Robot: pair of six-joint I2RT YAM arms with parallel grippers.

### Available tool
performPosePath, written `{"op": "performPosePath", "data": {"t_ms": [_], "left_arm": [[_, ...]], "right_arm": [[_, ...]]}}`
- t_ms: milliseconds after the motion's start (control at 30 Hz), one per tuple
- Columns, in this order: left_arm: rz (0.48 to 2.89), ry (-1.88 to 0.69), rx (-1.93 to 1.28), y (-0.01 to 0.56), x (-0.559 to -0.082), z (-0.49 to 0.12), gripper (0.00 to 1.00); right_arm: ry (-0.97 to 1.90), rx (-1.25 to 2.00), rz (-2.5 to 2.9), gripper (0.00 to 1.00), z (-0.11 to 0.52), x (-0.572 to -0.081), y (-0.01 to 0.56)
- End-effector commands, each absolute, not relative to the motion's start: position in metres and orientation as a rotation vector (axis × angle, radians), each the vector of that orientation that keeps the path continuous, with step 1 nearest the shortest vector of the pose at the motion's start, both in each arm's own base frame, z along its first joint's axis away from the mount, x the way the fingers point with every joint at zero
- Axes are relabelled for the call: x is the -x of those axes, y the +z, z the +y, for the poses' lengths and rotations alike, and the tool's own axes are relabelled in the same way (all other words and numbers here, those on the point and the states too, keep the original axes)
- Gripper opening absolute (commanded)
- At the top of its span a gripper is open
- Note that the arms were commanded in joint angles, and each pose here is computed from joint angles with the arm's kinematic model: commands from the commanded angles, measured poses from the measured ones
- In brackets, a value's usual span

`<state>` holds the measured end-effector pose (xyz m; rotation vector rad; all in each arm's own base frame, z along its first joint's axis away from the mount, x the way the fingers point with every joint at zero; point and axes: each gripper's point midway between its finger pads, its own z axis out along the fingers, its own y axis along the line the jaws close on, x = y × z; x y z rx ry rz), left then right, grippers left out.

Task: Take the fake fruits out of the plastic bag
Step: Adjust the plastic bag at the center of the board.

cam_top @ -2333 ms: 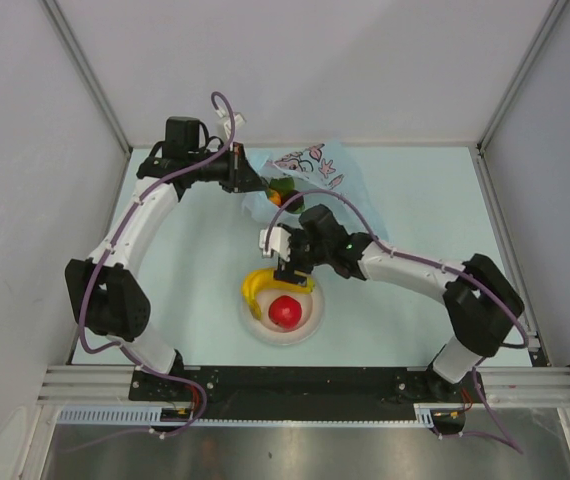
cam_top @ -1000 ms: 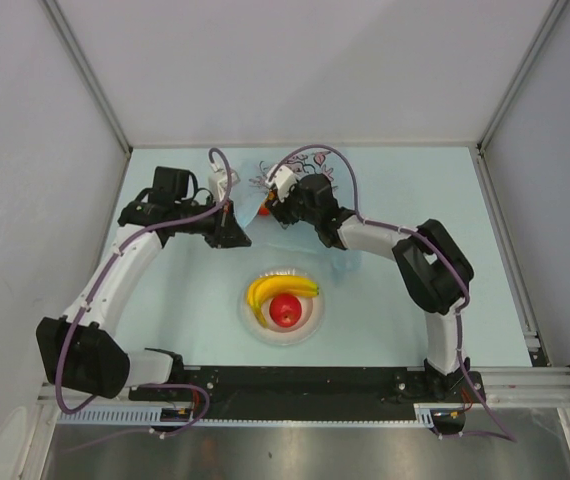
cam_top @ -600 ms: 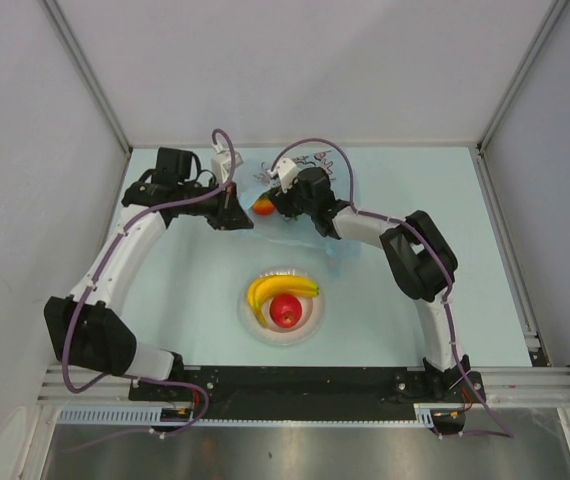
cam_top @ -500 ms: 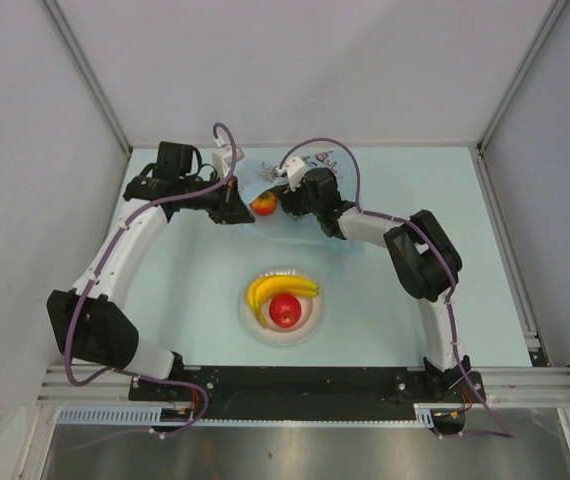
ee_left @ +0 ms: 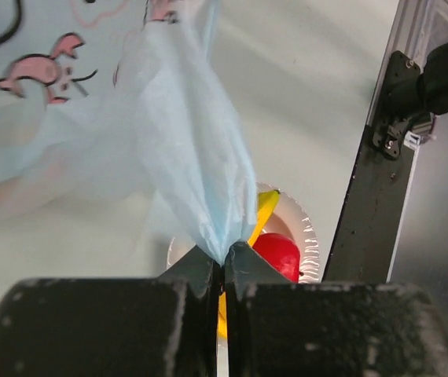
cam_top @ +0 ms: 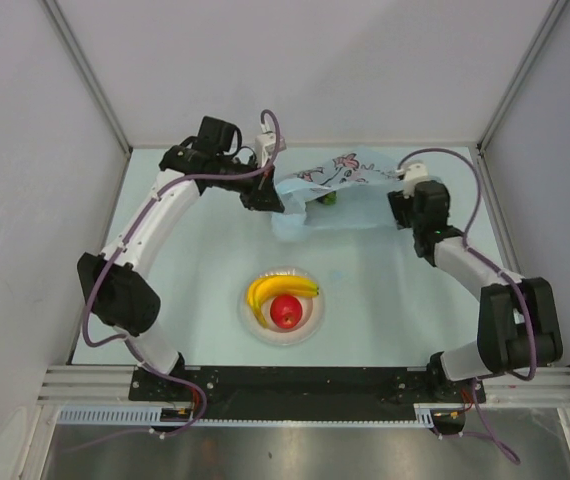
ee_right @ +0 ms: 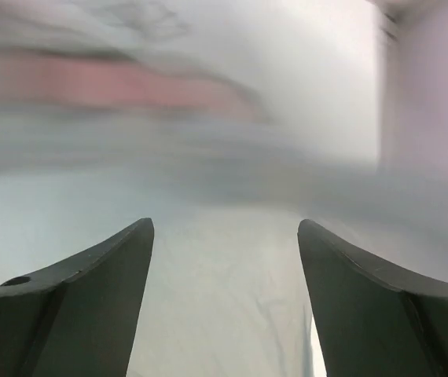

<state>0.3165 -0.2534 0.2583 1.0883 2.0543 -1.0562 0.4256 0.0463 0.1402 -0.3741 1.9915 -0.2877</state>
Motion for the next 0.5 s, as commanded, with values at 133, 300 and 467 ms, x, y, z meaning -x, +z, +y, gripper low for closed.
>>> {"op": "performPosePath", "data": {"t_ms": [133, 300, 467], "left_arm": [[1.929, -1.042, -1.221, 0.293, -0.326, -0.267, 0.0], [2.012, -1.053, -1.233, 0.271, -0.324, -0.268, 0.0], [2.162, -1.105, -1.23, 0.245, -0.31, -0.262, 0.0]], "right_arm": [[-0.371, 0.282, 2.032, 0.77, -0.018, -0.393, 0.158], [0.062, 0.562, 2.012, 0.74, 0.086, -0.372, 0.154], [0.254, 0.661, 1.978, 0.71, 0.161, -0.359, 0.154]]}}
